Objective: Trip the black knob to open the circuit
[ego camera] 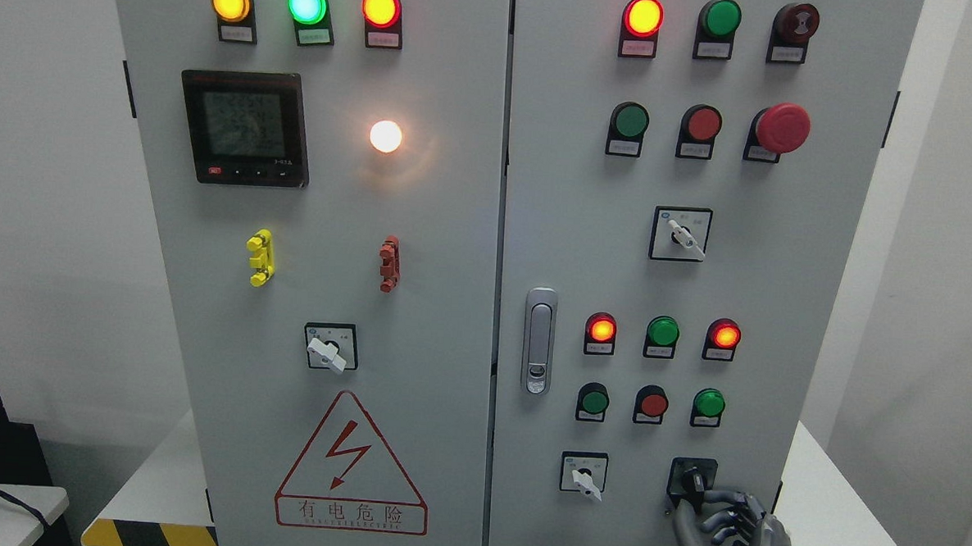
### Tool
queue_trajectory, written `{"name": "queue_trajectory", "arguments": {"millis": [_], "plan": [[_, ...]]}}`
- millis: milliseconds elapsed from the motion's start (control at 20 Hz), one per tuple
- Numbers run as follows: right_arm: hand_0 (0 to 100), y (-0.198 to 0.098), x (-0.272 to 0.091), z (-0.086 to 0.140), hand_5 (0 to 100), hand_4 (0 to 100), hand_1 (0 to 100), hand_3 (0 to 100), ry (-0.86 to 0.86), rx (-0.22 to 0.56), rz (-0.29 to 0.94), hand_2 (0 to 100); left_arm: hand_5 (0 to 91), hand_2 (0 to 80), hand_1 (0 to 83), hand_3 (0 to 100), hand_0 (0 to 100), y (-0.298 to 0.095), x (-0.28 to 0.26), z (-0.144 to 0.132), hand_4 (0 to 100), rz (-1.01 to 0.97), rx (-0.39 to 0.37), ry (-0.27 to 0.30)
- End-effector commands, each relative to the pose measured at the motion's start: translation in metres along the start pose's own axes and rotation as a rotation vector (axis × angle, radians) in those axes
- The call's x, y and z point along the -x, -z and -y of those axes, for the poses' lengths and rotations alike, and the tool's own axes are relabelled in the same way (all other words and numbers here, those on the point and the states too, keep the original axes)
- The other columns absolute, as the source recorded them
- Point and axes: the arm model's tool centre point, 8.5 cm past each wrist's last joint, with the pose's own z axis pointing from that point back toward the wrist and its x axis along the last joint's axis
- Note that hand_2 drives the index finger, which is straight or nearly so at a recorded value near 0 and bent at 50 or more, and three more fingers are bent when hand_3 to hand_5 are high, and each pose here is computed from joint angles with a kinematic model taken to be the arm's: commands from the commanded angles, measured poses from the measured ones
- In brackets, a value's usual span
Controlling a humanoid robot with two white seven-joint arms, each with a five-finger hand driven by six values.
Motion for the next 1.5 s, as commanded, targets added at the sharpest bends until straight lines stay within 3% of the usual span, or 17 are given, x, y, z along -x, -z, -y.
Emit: {"name": "queue_trajectory", "arguments": {"millis": [0, 1452], "plan": [[44, 0.0015, 0.0010, 0.0052, 97, 86, 81, 79, 0.004, 0.014, -0.001, 49, 0.0, 0.0, 38.9, 0, 12, 0.0005, -0.0050, 0.0008, 0, 0.009, 0.005, 0.032], [48, 0.0010, 0.0019, 0.0034, 97, 87, 78, 82, 0.005, 0.011, -0.003, 54, 0.0, 0.0, 38.9, 0, 12, 0.0005, -0.0050, 0.0008, 0, 0.009, 0.005, 0.032]]}}
